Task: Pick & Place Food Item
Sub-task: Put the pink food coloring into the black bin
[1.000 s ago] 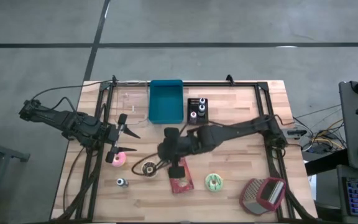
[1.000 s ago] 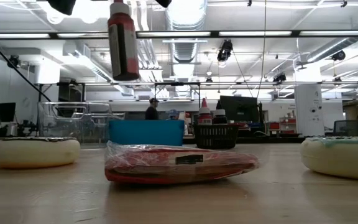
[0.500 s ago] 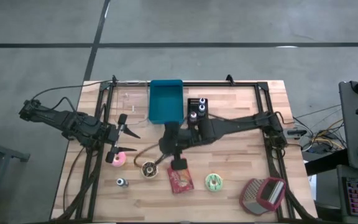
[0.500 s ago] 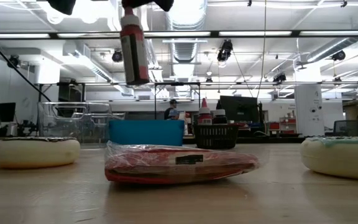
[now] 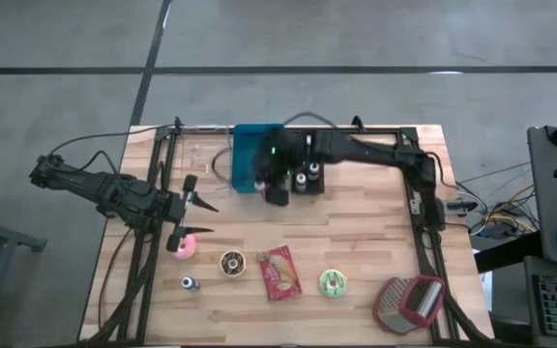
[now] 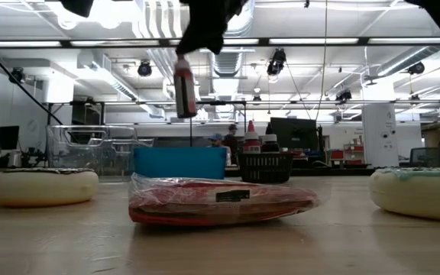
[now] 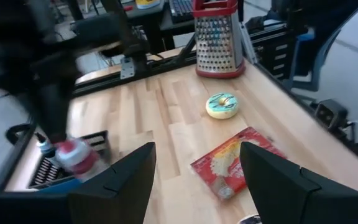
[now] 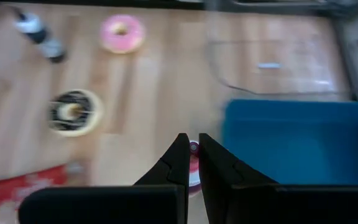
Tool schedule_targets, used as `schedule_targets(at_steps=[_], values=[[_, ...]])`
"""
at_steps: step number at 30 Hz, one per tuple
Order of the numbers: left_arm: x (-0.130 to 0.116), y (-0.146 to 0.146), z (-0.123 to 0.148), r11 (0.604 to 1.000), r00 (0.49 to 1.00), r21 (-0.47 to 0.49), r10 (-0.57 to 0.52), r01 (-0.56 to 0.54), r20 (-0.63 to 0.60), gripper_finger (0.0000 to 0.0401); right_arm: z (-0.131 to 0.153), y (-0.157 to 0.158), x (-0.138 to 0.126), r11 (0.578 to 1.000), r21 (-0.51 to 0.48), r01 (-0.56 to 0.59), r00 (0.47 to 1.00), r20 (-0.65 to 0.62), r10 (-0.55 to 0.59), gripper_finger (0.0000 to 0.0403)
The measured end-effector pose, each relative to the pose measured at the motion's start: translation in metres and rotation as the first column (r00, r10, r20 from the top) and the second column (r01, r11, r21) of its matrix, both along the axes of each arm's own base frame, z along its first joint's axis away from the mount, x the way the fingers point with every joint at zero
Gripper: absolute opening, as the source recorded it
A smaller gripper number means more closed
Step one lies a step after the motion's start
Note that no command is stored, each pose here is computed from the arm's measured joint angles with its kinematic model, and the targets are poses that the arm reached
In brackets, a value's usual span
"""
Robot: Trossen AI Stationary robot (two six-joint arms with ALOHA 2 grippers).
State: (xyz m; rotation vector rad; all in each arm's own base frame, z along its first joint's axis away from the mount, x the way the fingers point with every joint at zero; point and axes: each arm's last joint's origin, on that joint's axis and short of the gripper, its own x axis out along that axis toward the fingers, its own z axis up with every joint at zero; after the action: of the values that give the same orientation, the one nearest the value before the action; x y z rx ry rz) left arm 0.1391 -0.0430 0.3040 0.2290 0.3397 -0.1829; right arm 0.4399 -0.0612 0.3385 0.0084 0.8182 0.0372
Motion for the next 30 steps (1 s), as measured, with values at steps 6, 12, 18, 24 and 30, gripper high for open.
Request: schedule_targets(at_steps=[6, 12, 18, 24, 30], values=[[0.0, 0.003, 0.0, 0.991, 0.998, 0.118, 0.059, -0.061, 0.026, 0.0239, 0.021, -0.054, -0.024, 0.998, 0.069, 0.001, 0.997, 0.073, -0.006, 0.0013], [-0.002, 0.006, 0.007, 0.972, 0.992, 0.204, 0.109, -0.12, 0.065, 0.0239, 0.041, -0.081, -0.05, 0.998, 0.053, 0.028, 0.992, 0.119, -0.034, 0.0013], [-0.004, 0.012, 0.01, 0.96, 0.987, 0.233, 0.138, -0.155, 0.087, 0.0239, 0.053, -0.094, -0.072, 0.999, 0.033, -0.002, 0.992, 0.129, -0.002, 0.0013], [-0.005, 0.022, 0.01, 0.947, 0.974, 0.23, 0.206, -0.223, 0.092, 0.0239, 0.043, -0.111, -0.079, 0.998, 0.054, -0.015, 0.994, 0.113, 0.009, 0.0013], [-0.004, 0.03, 0.01, 0.932, 0.96, 0.23, 0.265, -0.28, 0.093, 0.0239, 0.018, -0.127, -0.084, 0.997, 0.079, 0.015, 0.998, 0.066, -0.02, 0.0013]])
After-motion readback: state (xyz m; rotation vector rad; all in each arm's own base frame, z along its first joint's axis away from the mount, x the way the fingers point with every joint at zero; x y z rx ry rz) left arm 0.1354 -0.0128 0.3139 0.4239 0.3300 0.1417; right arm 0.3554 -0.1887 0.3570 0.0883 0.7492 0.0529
